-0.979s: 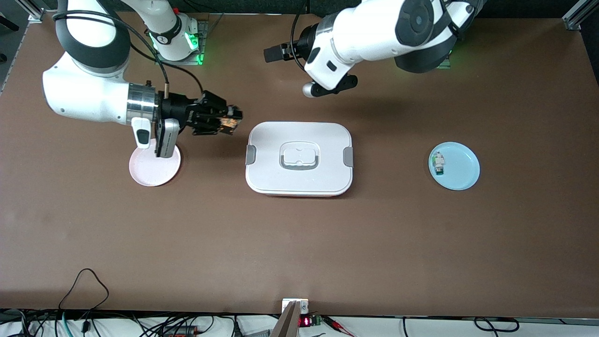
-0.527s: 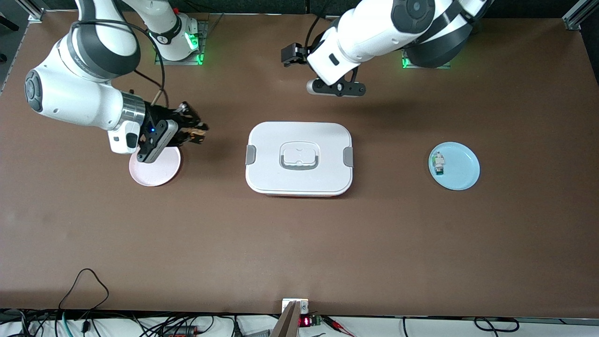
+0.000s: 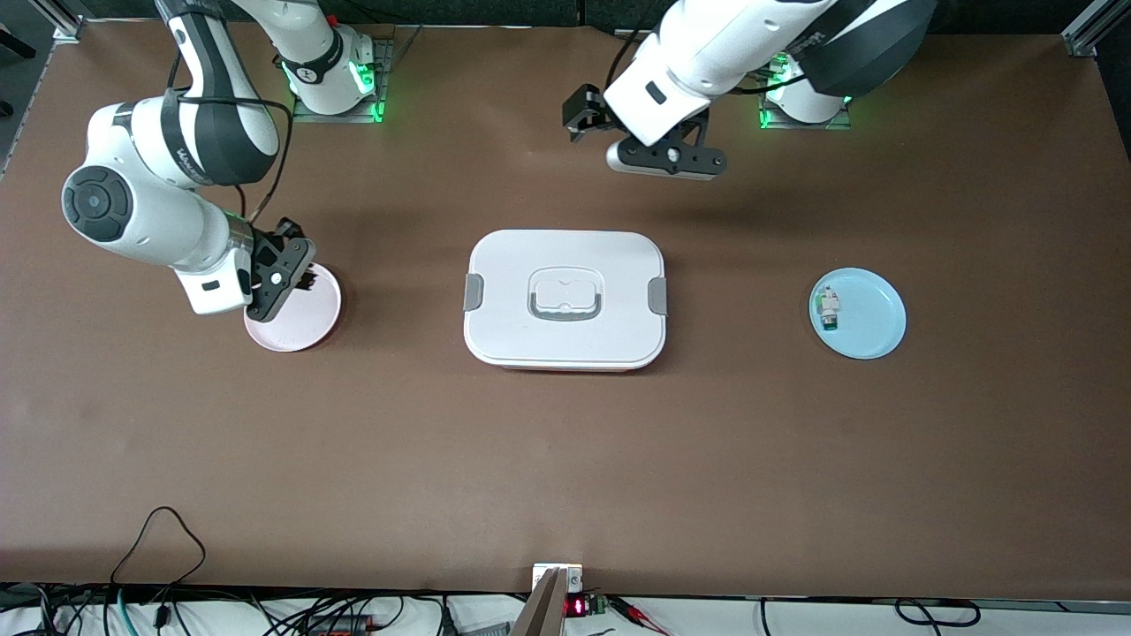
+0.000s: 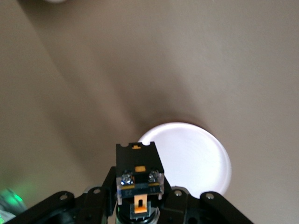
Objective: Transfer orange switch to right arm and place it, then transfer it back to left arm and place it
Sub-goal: 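Lower the switch onto the white plate while the left gripper withdraws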
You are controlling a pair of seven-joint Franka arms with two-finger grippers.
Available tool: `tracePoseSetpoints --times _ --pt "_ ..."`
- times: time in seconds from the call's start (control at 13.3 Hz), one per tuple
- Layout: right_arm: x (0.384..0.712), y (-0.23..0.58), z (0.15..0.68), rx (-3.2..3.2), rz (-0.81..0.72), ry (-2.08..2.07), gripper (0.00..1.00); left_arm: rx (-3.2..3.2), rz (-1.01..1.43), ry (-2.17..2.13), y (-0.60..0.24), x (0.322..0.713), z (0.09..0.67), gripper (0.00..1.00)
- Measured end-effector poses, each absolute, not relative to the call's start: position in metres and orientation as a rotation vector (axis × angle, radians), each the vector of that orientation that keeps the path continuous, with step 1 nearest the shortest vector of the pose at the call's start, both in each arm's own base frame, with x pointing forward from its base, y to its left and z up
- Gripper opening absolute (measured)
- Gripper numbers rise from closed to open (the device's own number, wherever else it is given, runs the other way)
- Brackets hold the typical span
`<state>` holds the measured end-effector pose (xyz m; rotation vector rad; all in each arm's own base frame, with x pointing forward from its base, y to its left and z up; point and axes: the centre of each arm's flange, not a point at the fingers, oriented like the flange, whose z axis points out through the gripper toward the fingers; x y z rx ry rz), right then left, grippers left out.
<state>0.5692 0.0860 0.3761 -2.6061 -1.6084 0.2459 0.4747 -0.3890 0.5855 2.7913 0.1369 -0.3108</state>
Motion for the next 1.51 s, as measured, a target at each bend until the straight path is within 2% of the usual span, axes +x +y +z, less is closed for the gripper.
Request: tracePoseSetpoints --times 0.38,0.6,0.9,1.51 --pt "0.566 0.064 0.336 -2.525 0.228 -1.943 0.35 2.87 -0.245 0.233 -0.307 0.493 0.603 1.0" --pt "0.554 0.058 0.306 -2.458 0.192 -2.067 0.35 2.903 -0.269 0.061 -0.213 0.517 0.607 1.0" --pt "0.534 0.042 0.268 -2.415 0.249 -2.064 0.35 2.982 -0.363 -0.137 -0.104 0.522 0.608 1.0" --pt "0.531 0.022 0.221 -2.411 0.224 -2.06 0.35 3.141 -0.183 -0.276 -0.044 0.54 0.619 1.0"
